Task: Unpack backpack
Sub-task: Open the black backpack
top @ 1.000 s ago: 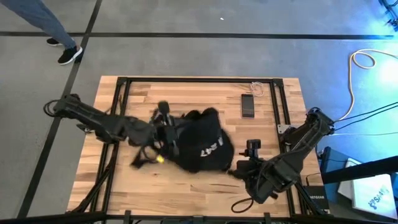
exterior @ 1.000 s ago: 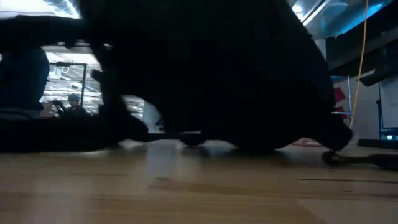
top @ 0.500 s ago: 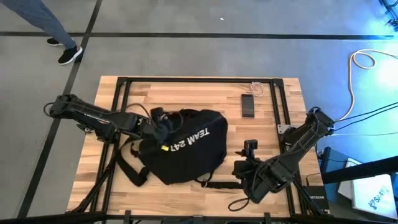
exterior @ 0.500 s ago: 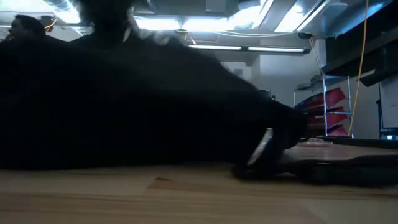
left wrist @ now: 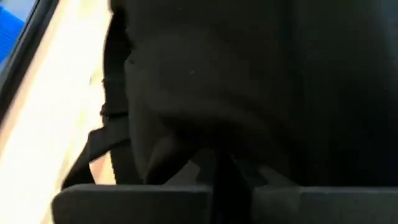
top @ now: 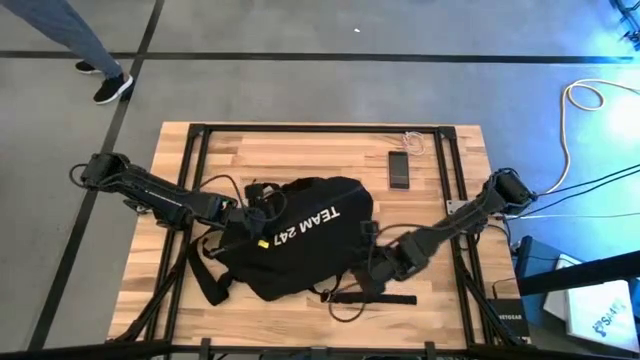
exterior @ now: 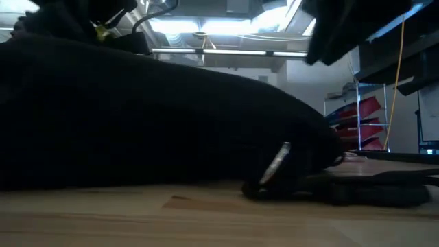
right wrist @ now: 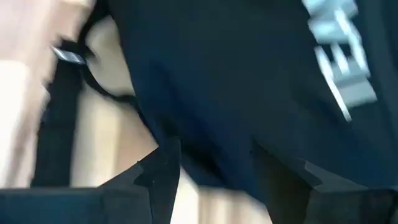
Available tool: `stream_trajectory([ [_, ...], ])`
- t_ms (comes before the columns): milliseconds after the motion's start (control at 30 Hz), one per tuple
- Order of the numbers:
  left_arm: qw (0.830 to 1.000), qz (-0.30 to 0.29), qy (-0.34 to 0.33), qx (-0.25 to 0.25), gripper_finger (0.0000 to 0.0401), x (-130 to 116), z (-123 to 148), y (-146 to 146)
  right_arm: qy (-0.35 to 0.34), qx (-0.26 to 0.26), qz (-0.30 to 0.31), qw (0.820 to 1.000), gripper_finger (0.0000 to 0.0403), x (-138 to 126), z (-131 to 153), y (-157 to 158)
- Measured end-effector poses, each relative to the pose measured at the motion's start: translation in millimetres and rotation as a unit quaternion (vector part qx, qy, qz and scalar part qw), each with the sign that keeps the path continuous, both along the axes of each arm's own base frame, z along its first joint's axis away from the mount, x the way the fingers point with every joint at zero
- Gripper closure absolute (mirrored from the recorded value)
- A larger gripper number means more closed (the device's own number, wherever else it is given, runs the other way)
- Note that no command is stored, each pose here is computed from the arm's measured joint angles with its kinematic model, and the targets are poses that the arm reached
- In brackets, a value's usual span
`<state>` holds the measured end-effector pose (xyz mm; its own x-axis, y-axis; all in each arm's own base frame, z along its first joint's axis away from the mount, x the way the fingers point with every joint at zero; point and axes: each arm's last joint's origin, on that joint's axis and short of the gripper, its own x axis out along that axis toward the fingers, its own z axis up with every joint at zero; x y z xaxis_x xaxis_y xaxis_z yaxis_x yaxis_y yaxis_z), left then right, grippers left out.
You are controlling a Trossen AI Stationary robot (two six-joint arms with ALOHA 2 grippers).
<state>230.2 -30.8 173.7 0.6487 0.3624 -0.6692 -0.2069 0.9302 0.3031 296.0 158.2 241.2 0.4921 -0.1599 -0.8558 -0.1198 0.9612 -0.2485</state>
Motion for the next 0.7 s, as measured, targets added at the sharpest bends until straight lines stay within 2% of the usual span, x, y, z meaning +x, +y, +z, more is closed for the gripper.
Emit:
stream_trajectory([
  [67,1.000,0.006,-0.020,-0.013,0.0397,1.1,1.4,0.6,-0.024,0.016,0.036,0.999,0.0226,8.9,1.4,-0.7],
  [167,1.000,-0.013,-0.025,0.002,0.0374,0.6,7.6,0.6,-0.069,0.029,0.085,0.994,0.0226,23.0,7.4,-3.9],
  [267,0.997,-0.026,-0.074,0.006,0.0329,2.9,20.7,0.1,-0.131,0.037,0.118,0.984,0.0226,38.1,16.3,-9.6],
  [367,0.990,-0.029,-0.141,-0.006,0.0275,4.1,36.9,-0.5,-0.191,0.056,0.112,0.974,0.0226,51.8,25.5,-19.7],
  [467,0.971,-0.089,-0.207,-0.086,0.0220,-5.6,60.2,-8.4,-0.225,0.065,0.093,0.968,0.0226,60.9,31.0,-31.9],
  [567,0.939,-0.137,-0.263,-0.175,0.0184,-28.2,86.6,-19.4,-0.236,0.063,0.076,0.967,0.0226,66.5,32.7,-45.0],
  [633,0.928,-0.139,-0.288,-0.190,0.0174,-47.6,99.9,-24.5,-0.235,0.058,0.068,0.968,0.0226,69.9,31.2,-53.7],
  [700,0.930,-0.124,-0.296,-0.177,0.0171,-65.8,106.0,-28.5,-0.223,0.049,0.059,0.972,0.0226,72.8,27.0,-62.9],
])
